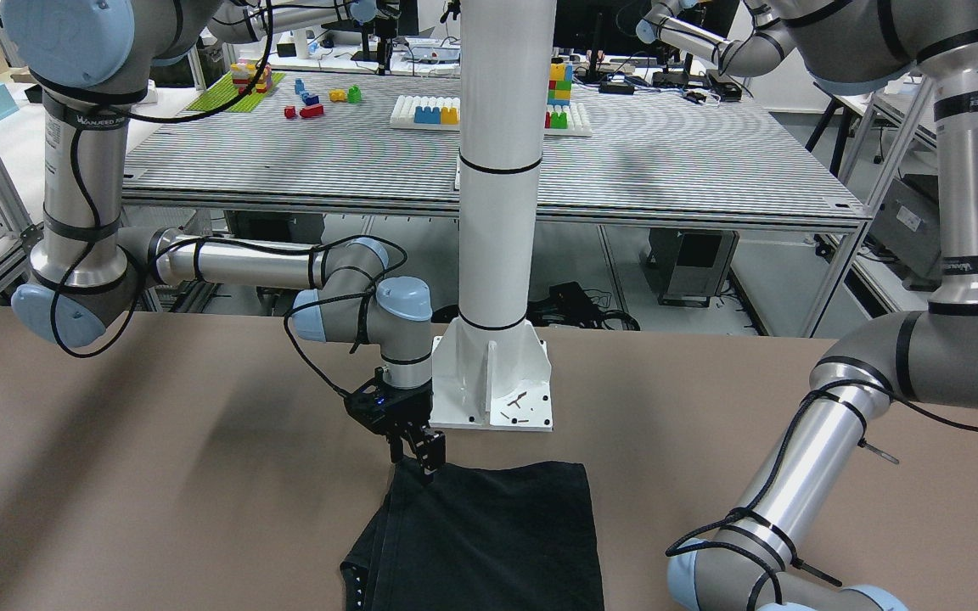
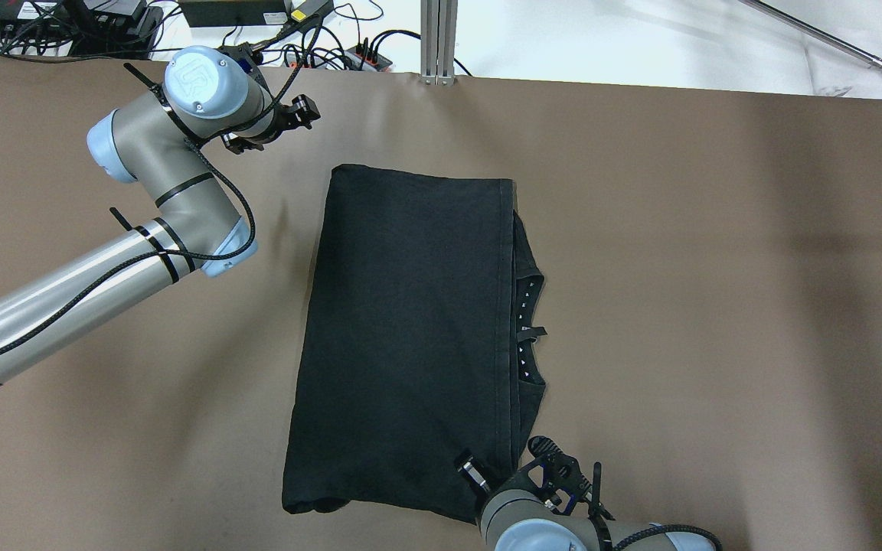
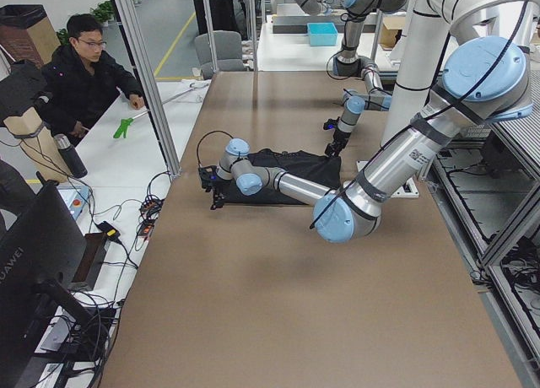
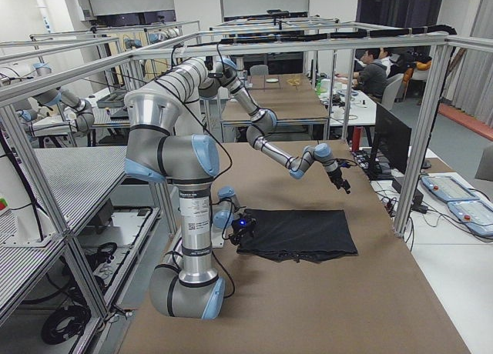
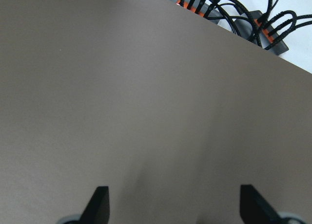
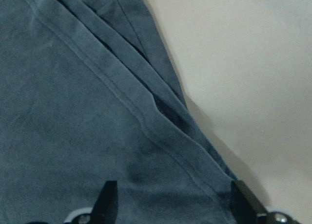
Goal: Fold clothes
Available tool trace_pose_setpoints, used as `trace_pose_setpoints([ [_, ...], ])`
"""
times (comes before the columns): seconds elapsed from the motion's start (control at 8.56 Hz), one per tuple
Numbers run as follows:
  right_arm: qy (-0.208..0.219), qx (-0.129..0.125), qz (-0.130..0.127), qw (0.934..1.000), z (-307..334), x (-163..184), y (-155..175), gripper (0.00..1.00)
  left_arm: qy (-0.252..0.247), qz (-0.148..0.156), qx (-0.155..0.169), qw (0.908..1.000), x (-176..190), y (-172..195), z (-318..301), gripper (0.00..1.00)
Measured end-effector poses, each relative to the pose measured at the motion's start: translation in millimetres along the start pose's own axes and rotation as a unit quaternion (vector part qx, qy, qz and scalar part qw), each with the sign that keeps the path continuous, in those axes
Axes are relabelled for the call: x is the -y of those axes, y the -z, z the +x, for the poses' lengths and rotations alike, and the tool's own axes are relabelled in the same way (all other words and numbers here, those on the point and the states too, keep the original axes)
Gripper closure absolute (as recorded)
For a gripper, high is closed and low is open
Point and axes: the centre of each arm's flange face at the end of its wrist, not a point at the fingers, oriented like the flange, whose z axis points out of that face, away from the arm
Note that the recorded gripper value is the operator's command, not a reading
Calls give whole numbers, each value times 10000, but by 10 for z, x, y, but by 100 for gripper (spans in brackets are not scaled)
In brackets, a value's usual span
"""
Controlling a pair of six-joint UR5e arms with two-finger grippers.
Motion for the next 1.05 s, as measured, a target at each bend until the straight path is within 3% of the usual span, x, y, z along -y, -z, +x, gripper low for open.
trace_pose_setpoints([
  [0.12,-25,52,-44,10000,5,-19,-74,16,0,28,10,10000,-2,-6,-7,6],
  [0.23,-29,65,-66,10000,27,-41,-165,27,1,69,22,10000,4,-12,-16,6],
  [0.47,6,54,-74,10000,58,-60,-262,62,-4,97,28,9999,-17,-22,-14,6],
  [0.82,10,85,-66,9999,30,-30,-241,62,-25,74,27,10000,-88,-40,11,6],
  [1.05,10,107,-58,9999,13,-9,-219,51,-31,70,39,10000,-100,-53,7,6],
])
